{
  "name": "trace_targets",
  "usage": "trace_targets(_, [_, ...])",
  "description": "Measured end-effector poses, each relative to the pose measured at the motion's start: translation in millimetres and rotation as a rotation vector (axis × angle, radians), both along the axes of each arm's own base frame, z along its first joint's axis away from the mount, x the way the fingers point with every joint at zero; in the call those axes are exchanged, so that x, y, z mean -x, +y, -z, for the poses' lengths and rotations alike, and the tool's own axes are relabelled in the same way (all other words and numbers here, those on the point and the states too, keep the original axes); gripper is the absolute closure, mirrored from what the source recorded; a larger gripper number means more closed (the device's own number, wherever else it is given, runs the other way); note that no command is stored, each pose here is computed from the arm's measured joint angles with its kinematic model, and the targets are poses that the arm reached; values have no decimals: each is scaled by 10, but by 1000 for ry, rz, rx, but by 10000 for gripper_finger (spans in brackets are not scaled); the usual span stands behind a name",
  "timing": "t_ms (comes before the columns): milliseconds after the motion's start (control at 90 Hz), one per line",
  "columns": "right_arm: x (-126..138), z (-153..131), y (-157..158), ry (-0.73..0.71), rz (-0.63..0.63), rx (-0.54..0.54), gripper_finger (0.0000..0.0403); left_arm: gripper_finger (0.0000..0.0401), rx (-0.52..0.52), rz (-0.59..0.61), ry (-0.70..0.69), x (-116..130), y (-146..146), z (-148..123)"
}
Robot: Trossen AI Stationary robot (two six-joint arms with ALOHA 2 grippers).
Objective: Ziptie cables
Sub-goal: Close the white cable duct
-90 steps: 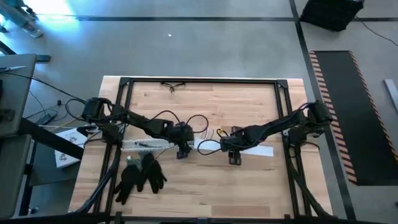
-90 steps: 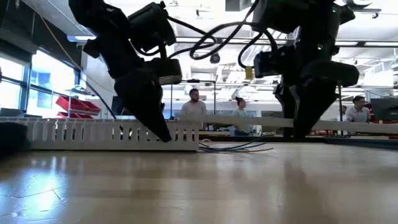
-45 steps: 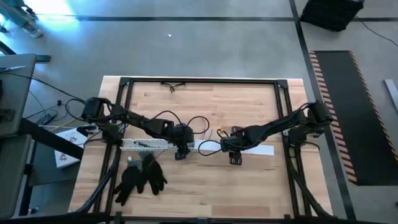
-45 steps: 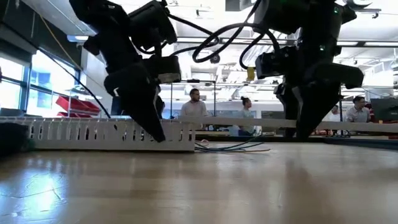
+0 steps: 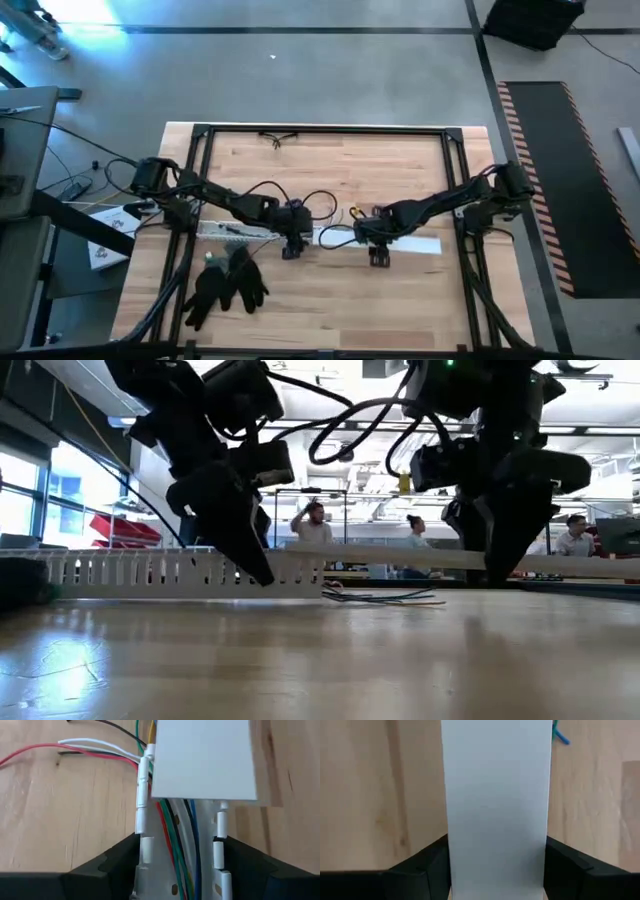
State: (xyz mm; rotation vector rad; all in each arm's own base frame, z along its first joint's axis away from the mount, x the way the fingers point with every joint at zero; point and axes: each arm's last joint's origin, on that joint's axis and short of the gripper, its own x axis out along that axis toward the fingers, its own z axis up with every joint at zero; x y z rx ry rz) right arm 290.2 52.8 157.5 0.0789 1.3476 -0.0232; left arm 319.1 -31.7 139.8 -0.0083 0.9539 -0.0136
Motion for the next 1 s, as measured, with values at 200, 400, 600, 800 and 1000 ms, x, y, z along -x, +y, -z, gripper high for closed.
trace_targets(200, [-74, -196, 67, -33, -51, 79, 180, 181, 2, 7, 8, 7, -11, 4])
trace_targets(400, [-106, -213, 22, -18, -9, 89, 180, 181, 2, 7, 8, 7, -10, 4])
trace_targets(600, [-144, -18, 1, 68, -8, 57, 180, 181, 0, 6, 7, 6, -9, 4])
trace_targets(800, [-135, 69, -2, 120, -4, 65, 180, 176, -17, 30, 1, 2, -13, 0])
trace_targets(1000, [-127, 70, -3, 128, -1, 66, 180, 170, -37, 24, -4, -1, -10, -2])
